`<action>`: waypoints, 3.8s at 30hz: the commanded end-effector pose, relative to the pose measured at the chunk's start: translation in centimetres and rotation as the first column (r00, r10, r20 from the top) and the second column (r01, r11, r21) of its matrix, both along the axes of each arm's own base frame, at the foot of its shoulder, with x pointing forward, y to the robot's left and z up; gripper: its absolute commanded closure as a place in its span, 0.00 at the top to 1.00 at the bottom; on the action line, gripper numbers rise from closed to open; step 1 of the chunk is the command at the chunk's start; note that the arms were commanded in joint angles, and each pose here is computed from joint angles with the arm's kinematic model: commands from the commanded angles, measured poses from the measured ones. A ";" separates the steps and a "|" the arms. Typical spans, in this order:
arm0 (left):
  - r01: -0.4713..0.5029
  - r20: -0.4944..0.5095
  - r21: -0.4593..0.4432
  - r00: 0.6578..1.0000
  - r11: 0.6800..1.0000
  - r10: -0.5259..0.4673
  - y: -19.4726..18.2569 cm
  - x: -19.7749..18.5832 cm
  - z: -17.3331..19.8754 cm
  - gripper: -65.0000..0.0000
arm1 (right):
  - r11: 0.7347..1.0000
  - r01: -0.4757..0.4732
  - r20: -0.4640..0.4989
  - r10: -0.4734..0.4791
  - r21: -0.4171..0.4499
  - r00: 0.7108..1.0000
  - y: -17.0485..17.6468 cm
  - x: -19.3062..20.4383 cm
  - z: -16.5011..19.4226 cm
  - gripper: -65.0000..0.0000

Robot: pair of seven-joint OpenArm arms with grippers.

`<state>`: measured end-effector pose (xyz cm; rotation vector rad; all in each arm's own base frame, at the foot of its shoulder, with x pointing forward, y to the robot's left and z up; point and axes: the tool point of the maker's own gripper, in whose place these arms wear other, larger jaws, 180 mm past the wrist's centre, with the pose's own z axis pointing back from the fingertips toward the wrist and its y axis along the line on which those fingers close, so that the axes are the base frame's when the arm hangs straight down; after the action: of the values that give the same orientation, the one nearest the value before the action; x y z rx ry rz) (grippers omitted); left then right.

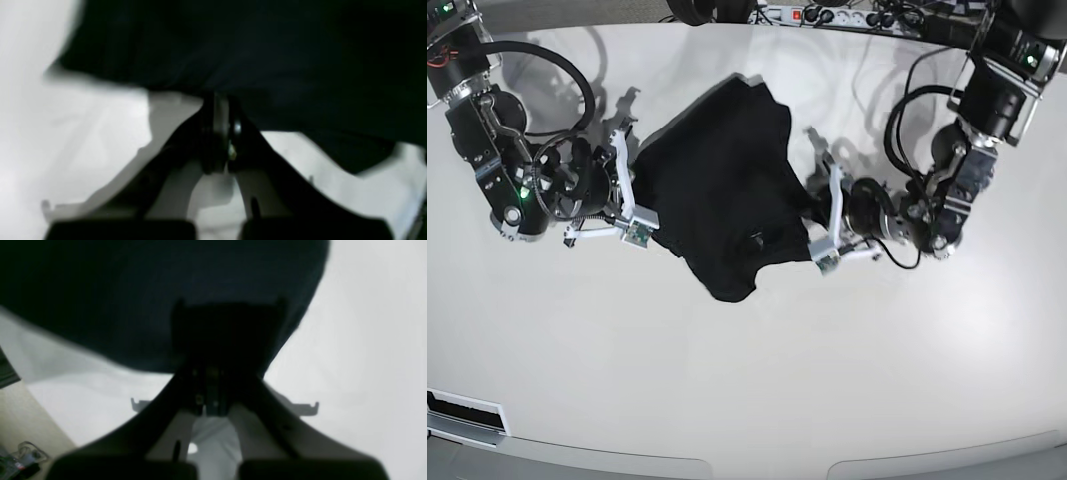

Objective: Layout the t-shirt on the table in an organized manner, then fold the t-shirt properly

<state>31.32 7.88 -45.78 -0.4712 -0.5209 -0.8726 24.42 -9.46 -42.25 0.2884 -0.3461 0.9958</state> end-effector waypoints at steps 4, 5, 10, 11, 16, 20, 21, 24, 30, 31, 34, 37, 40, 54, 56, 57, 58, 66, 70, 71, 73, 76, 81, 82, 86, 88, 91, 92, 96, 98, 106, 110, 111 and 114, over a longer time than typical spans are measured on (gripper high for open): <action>-0.005 0.121 -0.013 0.993 1.000 0.007 0.1 5.1 4.1 0.00 | 0.998 0.057 -0.005 -0.058 -0.031 0.998 -1.0 -0.6 0.1 0.00; -0.005 0.141 -0.013 0.990 1.000 0.007 0.1 5.9 4.9 0.00 | 0.997 0.072 -0.009 -0.072 -0.032 0.997 -1.0 -0.9 0.0 0.00; -0.020 0.095 -0.069 0.995 0.997 0.026 -0.6 7.6 8.3 0.00 | 0.977 0.187 0.056 -0.182 -0.100 0.982 -3.4 -0.6 0.3 0.00; -0.027 0.063 -0.105 0.997 0.994 0.033 -0.9 7.4 9.1 0.00 | 0.969 0.228 0.084 -0.220 -0.093 0.972 -4.0 -0.1 0.7 0.00; -0.104 -0.077 -0.322 0.994 0.941 0.083 -1.3 6.4 12.5 0.00 | 0.929 0.346 0.197 -0.367 0.130 0.909 -3.7 3.0 3.5 0.00; -0.188 -0.158 -0.473 0.979 0.861 0.127 -0.2 5.3 14.4 0.00 | 0.919 0.303 0.179 -0.352 0.253 0.919 -1.4 2.9 3.8 0.00; -0.206 -0.172 -0.493 0.975 0.845 0.137 0.2 5.1 14.6 0.00 | 0.916 0.299 0.158 -0.348 0.267 0.924 -0.8 2.6 3.4 0.00; -0.255 -0.200 -0.515 0.964 0.818 0.175 1.9 4.4 14.6 0.00 | 0.900 0.322 0.086 -0.360 0.293 0.929 0.7 2.1 1.7 0.00; -0.328 -0.246 -0.481 0.941 0.813 0.234 4.8 3.0 13.1 0.00 | 0.870 0.285 -0.163 -0.238 0.402 0.957 4.8 -2.3 1.6 0.00; -0.335 -0.251 -0.470 0.938 0.817 0.240 5.2 2.7 12.9 0.00 | 0.868 0.286 -0.208 -0.217 0.406 0.954 5.1 -3.1 1.6 0.00; -0.355 -0.272 -0.452 0.929 0.818 0.253 6.5 1.8 12.3 0.00 | 0.856 0.287 -0.281 -0.175 0.430 0.944 5.9 -5.4 2.0 0.00; -0.368 -0.279 -0.443 0.923 0.818 0.265 7.7 1.3 12.3 0.00 | 0.852 0.283 -0.292 -0.162 0.441 0.942 6.4 -7.1 2.2 0.00; -0.370 -0.281 -0.447 0.922 0.814 0.265 8.3 1.2 12.7 0.00 | 0.853 0.269 -0.257 -0.165 0.447 0.952 6.3 -6.8 3.1 0.00; -0.233 -0.302 -0.436 0.948 0.869 0.103 5.6 -5.6 12.7 0.00 | 0.691 0.298 -0.149 -0.269 0.659 0.952 2.7 -5.8 12.6 0.00; -0.182 -0.290 -0.435 0.955 0.882 0.054 4.4 -8.0 12.9 0.00 | 0.653 0.317 -0.208 -0.242 0.688 0.948 2.5 -7.4 13.2 0.00; -0.159 -0.282 -0.437 0.959 0.885 0.033 3.8 -9.1 13.2 0.00 | 0.641 0.337 -0.220 -0.257 0.690 0.941 2.0 -7.7 13.2 0.00; -0.139 -0.276 -0.438 0.961 0.888 0.014 3.3 -10.2 13.4 0.00 | 0.640 0.358 -0.230 -0.277 0.680 0.933 1.5 -8.0 12.9 0.00; -0.085 -0.211 -0.411 0.978 0.908 -0.004 3.0 -16.8 16.3 0.00 | 0.639 0.519 -0.280 -0.444 0.567 0.851 -3.5 -11.7 11.7 0.00; -0.090 -0.234 -0.375 0.972 0.923 0.000 3.2 -20.6 17.1 0.00 | 0.653 0.572 -0.303 -0.487 0.496 0.819 -4.8 -14.8 11.7 0.00; -0.092 -0.251 -0.367 0.968 0.926 -0.003 3.2 -21.6 17.2 0.00 | 0.658 0.582 -0.315 -0.490 0.477 0.813 -4.9 -15.7 11.7 0.00; -0.099 -0.294 -0.353 0.956 0.930 -0.010 3.1 -23.9 17.3 0.00 | 0.666 0.603 -0.352 -0.490 0.440 0.798 -4.9 -17.5 11.5 0.00; -0.122 -0.386 -0.332 0.922 0.935 -0.017 3.0 -27.4 17.2 0.00 | 0.666 0.643 -0.429 -0.490 0.378 0.759 -4.9 -20.6 11.0 0.00; -0.183 -0.555 -0.302 0.831 0.935 -0.017 3.0 -33.0 17.1 0.00 | 0.662 0.690 -0.528 -0.490 0.292 0.693 -4.9 -24.7 10.6 0.00; -0.194 -0.584 -0.297 0.811 0.935 -0.017 3.0 -34.0 17.1 0.00 | 0.670 0.697 -0.543 -0.496 0.258 0.677 -5.1 -25.5 10.2 0.00; -0.212 -0.672 -0.181 0.740 0.960 0.036 4.0 -37.8 15.7 0.00 | 0.692 0.714 -0.620 -0.513 0.110 0.593 -5.8 -29.2 7.2 0.00; -0.243 -0.703 -0.137 0.707 0.960 0.079 4.5 -39.0 14.8 0.00 | 0.707 0.707 -0.670 -0.507 0.037 0.542 -5.8 -31.5 5.5 0.00; -0.353 -0.712 -0.102 0.678 0.930 0.179 5.0 -39.0 13.0 0.00 | 0.718 0.693 -0.697 -0.529 -0.064 0.484 -5.8 -34.3 2.3 0.00; -0.388 -0.714 -0.092 0.668 0.917 0.211 5.2 -39.0 12.2 0.00 | 0.721 0.687 -0.694 -0.541 -0.091 0.475 -5.8 -34.9 1.1 0.00; -0.439 -0.753 -0.011 0.595 0.898 0.281 6.1 -40.5 8.4 0.00 | 0.742 0.648 -0.707 -0.551 -0.172 0.443 -5.5 -37.3 -3.4 0.00; -0.435 -0.789 0.040 0.539 0.899 0.296 6.5 -42.3 6.2 0.00 | 0.749 0.631 -0.730 -0.545 -0.203 0.413 -5.0 -38.7 -5.3 0.00; -0.547 -0.776 0.185 0.429 0.816 0.463 7.8 -45.4 -4.0 0.00 | 0.747 0.620 -0.747 -0.551 -0.242 0.373 -3.2 -41.5 -11.9 0.00; -0.561 -0.738 0.214 0.443 0.800 0.509 7.4 -44.6 -8.6 0.00 | 0.773 0.610 -0.679 -0.543 -0.174 0.494 -2.9 -39.2 -15.0 0.00; -0.560 -0.727 0.209 0.460 0.802 0.511 7.1 -44.0 -9.5 0.00 | 0.782 0.603 -0.655 -0.541 -0.161 0.527 -2.9 -38.5 -15.7 0.00; -0.544 -0.675 0.160 0.549 0.824 0.493 5.9 -41.0 -11.8 0.00 | 0.803 0.568 -0.558 -0.559 -0.180 0.614 -3.0 -35.8 -18.0 0.00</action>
<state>-9.45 13.26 -57.84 -0.6239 0.0357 -0.0507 -10.86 -12.60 -60.64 0.4295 0.1331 0.2338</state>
